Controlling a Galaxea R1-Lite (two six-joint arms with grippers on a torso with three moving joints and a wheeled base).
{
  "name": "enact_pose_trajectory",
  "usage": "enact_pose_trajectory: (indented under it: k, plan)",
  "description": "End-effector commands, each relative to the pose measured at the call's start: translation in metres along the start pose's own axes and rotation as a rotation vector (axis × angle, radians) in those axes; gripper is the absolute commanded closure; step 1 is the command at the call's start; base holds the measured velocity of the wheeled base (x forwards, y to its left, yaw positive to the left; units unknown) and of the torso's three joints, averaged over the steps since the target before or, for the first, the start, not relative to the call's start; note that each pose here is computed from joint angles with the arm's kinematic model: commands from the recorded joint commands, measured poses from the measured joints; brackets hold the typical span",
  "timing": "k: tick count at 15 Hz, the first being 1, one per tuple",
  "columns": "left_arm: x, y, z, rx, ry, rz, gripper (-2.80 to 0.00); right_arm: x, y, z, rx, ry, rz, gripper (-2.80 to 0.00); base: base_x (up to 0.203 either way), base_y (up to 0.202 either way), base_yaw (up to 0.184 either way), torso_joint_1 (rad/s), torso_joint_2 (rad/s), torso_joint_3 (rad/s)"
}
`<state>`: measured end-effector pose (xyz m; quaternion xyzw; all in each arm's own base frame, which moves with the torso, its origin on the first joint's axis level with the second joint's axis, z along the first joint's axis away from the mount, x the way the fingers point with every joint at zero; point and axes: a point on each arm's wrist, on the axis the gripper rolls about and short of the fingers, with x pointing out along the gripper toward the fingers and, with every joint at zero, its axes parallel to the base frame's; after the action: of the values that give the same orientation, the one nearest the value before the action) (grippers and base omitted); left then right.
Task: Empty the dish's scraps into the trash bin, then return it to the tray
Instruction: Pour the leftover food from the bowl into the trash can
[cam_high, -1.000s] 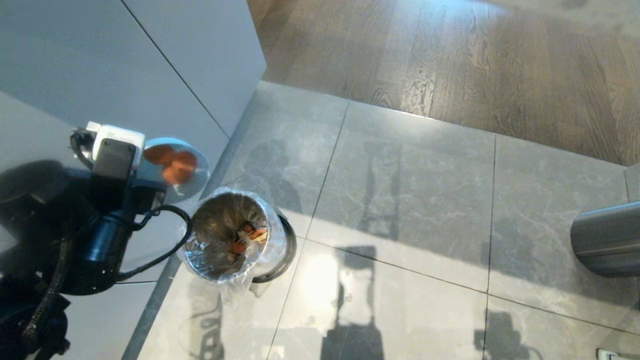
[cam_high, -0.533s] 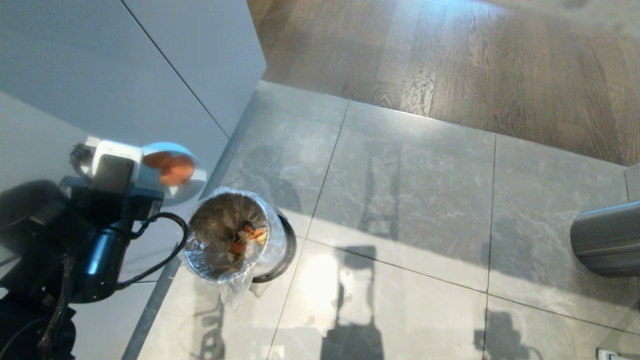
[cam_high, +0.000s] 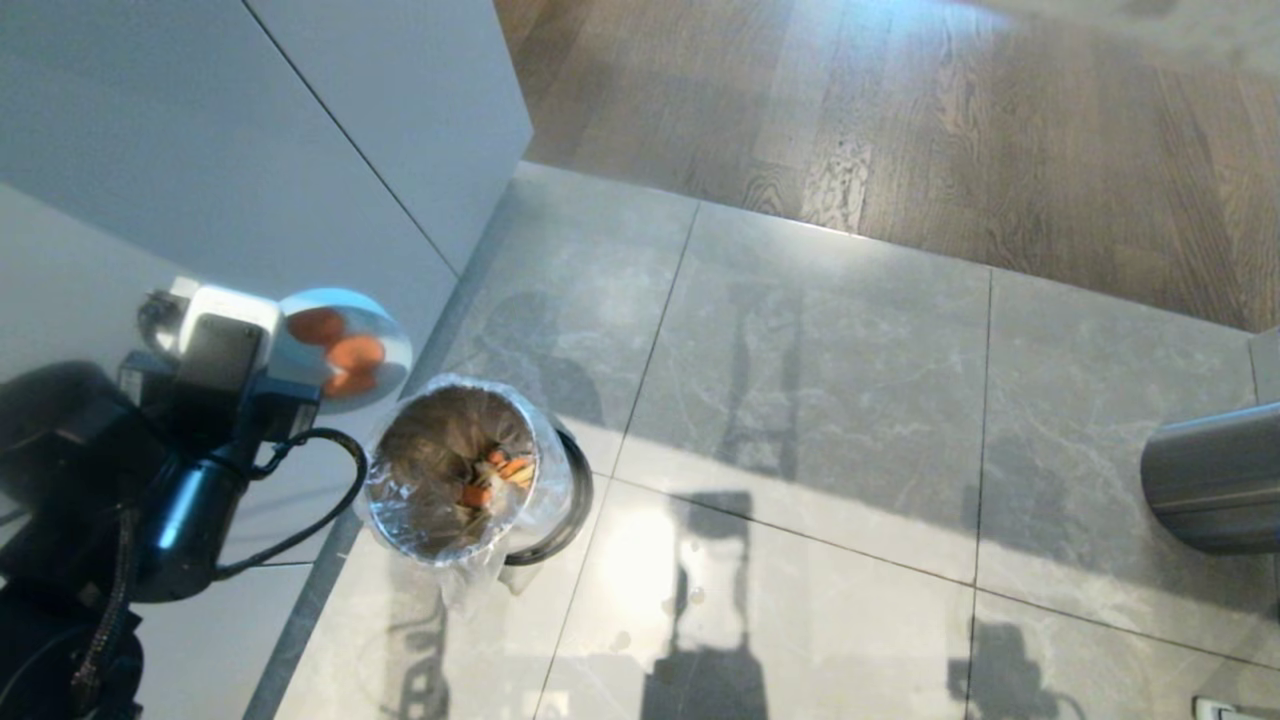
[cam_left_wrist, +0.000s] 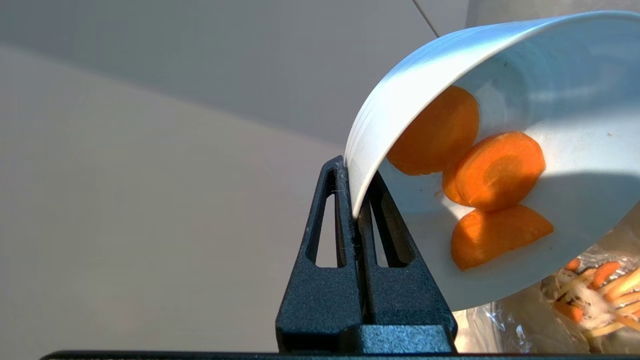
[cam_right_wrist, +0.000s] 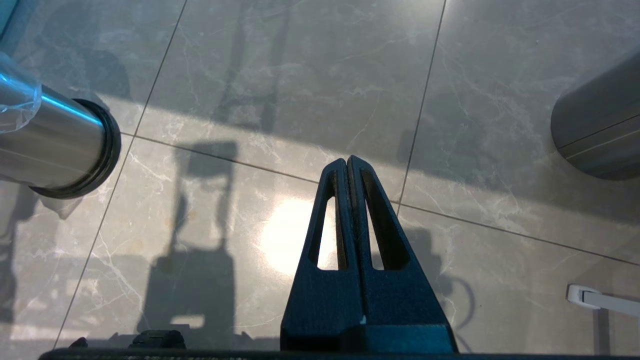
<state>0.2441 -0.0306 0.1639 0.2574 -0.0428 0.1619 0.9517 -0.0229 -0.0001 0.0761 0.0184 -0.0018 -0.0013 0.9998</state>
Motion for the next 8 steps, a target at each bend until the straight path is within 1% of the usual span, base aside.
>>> enact_pose_trajectory:
  k: [1, 3, 5, 6, 8]
  plan:
    - [0.000, 0.008, 0.011, -0.033, -0.060, 0.043, 0.00, 0.000, 0.000, 0.000, 0.000, -0.001, 0.000, 0.00, 0.000, 0.000, 0.000, 0.000, 0.00, 0.000]
    - [-0.005, 0.010, 0.008, -0.026, -0.055, 0.039, 0.00, 0.000, 0.000, 0.000, 0.000, 0.000, 0.000, 0.00, 0.000, 0.000, 0.000, 0.000, 0.00, 0.000]
    - [-0.004, 0.021, 0.022, -0.049, -0.113, 0.077, 0.00, 0.000, 0.000, 0.000, 0.000, -0.001, 0.000, 0.00, 0.000, 0.000, 0.000, 0.000, 0.00, 0.000]
    - [-0.006, 0.023, 0.023, -0.044, -0.122, 0.073, 0.00, 0.000, 0.000, 0.000, 0.000, -0.001, 0.000, 0.00, 0.000, 0.000, 0.000, 0.000, 0.00, 0.000]
    - [-0.008, 0.029, 0.029, -0.053, -0.147, 0.093, 0.00, 0.000, 0.000, 0.000, 0.000, -0.001, 0.000, 0.00, 0.000, 0.000, 0.000, 0.000, 0.00, 0.000]
